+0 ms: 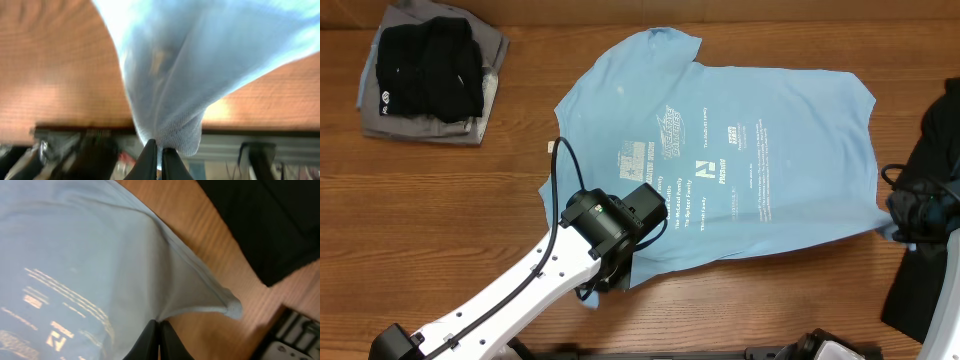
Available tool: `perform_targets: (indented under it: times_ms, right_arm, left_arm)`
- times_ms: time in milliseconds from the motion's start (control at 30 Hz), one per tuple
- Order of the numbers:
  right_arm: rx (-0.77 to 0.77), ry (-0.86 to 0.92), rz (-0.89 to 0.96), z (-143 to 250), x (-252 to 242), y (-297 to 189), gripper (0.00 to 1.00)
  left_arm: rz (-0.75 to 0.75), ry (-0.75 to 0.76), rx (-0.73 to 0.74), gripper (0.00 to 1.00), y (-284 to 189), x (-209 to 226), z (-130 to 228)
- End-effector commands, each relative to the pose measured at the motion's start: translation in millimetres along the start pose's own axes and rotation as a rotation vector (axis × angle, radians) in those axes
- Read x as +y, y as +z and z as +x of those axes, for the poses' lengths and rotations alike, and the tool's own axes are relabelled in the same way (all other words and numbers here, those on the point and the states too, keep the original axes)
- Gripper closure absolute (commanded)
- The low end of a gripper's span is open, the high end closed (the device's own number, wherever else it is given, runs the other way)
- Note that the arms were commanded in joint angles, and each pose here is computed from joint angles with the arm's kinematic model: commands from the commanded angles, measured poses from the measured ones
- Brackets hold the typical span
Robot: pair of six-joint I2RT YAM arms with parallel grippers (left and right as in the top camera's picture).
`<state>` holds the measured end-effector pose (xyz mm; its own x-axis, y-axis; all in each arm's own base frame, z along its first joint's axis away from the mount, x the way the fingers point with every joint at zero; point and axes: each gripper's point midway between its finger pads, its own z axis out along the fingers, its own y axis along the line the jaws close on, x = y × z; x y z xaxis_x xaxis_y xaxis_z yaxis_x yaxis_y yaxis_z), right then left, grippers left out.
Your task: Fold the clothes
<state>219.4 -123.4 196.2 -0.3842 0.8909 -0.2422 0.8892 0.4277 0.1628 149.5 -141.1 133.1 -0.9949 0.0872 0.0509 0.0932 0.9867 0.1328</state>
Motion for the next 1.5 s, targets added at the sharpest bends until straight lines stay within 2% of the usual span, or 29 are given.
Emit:
perform_targets:
  times_ms: [0,200,433,500,567,800,833,867,900,933,967,1100,1367,1433,1467]
  right_arm:
    - [-0.020,0.004,-0.059,-4.7,10.3,-2.1,0.93]
    - [-0.041,0.005,-0.080,-19.4,22.0,9.5,0.90]
    - [0.004,0.007,-0.051,-26.5,28.7,37.9,0.93]
    - [0.043,0.007,-0.025,-22.0,26.2,46.1,0.73]
    - [0.092,0.008,0.005,-15.1,22.1,53.8,0.64]
    - [0.182,0.021,0.076,-0.4,9.2,76.6,0.62]
    - [0.187,0.033,0.082,0.1,5.5,78.6,0.58]
    - [0.191,0.056,0.091,-0.8,-1.7,82.5,0.32]
    - [0.191,0.077,0.100,-2.4,-8.2,84.8,0.24]
    - [0.187,0.103,0.109,-5.6,-16.1,87.4,0.08]
    - [0.184,0.128,0.120,-8.2,-23.9,89.8,0.00]
    - [0.205,0.230,0.105,-12.0,-48.9,100.3,0.00]
    - [0.254,0.271,0.074,7.9,-63.5,128.4,0.00]
    - [0.261,0.274,0.068,13.7,-64.8,135.4,0.03]
    - [0.264,0.277,0.063,16.2,-65.3,138.9,0.07]
  left_arm:
    - [-0.029,0.041,-0.137,0.96,-3.8,3.9,-25.4]
    - [0.028,0.017,-0.298,0.96,-10.7,-0.1,-73.8]
    - [0.040,-0.034,-0.371,0.96,-14.0,23.4,-110.3]
    - [0.035,-0.045,-0.370,0.96,-13.4,30.0,-113.4]
    - [0.031,-0.057,-0.367,0.96,-12.8,34.6,-114.6]
    - [0.032,-0.055,-0.367,0.96,-12.7,34.5,-114.7]
    - [0.031,-0.055,-0.366,0.95,-12.6,34.6,-114.5]
    - [0.029,-0.054,-0.363,0.96,-12.4,35.0,-113.7]
    - [0.028,-0.053,-0.359,0.96,-11.9,35.3,-112.9]
    - [0.026,-0.053,-0.356,0.96,-11.6,35.8,-112.0]
    - [0.023,-0.052,-0.351,0.96,-11.3,36.3,-110.9]
    - [0.016,-0.049,-0.338,0.96,-10.0,37.7,-107.8]
    - [0.017,-0.049,-0.337,0.96,-10.0,37.7,-107.6]
    - [0.016,-0.049,-0.337,0.96,-10.1,37.7,-107.6]
    - [0.016,-0.050,-0.338,0.96,-10.1,37.8,-107.7]
